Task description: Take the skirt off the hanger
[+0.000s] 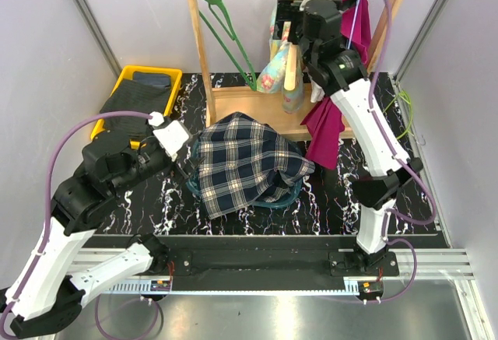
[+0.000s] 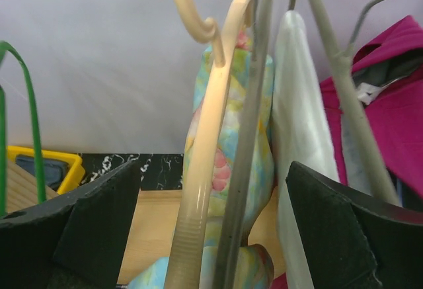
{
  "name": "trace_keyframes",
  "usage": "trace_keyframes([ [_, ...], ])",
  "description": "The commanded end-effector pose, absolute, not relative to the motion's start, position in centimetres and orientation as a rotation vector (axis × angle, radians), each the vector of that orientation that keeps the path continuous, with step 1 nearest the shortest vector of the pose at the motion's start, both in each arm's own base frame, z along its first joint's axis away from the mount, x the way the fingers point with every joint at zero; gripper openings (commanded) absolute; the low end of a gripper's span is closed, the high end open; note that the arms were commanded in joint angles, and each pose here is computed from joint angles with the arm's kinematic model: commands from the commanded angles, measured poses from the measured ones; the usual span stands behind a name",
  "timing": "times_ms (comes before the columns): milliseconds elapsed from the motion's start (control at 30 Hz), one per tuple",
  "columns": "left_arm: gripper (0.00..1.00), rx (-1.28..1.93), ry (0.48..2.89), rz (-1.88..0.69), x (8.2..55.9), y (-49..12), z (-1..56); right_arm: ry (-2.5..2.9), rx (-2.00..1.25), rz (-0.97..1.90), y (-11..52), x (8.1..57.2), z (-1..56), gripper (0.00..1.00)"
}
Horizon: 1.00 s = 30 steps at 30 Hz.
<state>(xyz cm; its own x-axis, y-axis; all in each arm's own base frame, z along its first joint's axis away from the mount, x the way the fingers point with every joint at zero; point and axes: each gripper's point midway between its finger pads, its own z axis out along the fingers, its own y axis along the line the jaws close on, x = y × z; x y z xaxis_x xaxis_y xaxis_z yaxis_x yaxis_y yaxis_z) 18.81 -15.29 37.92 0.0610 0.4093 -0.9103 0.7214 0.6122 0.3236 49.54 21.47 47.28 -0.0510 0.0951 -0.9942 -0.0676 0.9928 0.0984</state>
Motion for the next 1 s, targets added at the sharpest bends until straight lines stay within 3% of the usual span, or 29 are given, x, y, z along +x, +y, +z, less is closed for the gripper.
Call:
trace_keyframes([
  [0,0.99,0.954,1.518,-0.322,18.8,-15.5,39.0,1.451,0.131,0.236,18.2,44.3,55.7,1.0],
  [267,0.99,0.961,1.517,-0.33,18.7,-15.6,38.8,1.378,0.081,0.453,19.7,41.1,59.5,0.88],
  [600,0.99,0.955,1.519,-0.324,18.6,-15.3,38.7,1.507,0.005,0.553,23.1,42.2,55.7,0.88],
  [967,0.99,0.952,1.512,-0.326,18.3,-15.1,38.7,1.586,0.05,0.624,22.8,43.2,53.7,0.91],
])
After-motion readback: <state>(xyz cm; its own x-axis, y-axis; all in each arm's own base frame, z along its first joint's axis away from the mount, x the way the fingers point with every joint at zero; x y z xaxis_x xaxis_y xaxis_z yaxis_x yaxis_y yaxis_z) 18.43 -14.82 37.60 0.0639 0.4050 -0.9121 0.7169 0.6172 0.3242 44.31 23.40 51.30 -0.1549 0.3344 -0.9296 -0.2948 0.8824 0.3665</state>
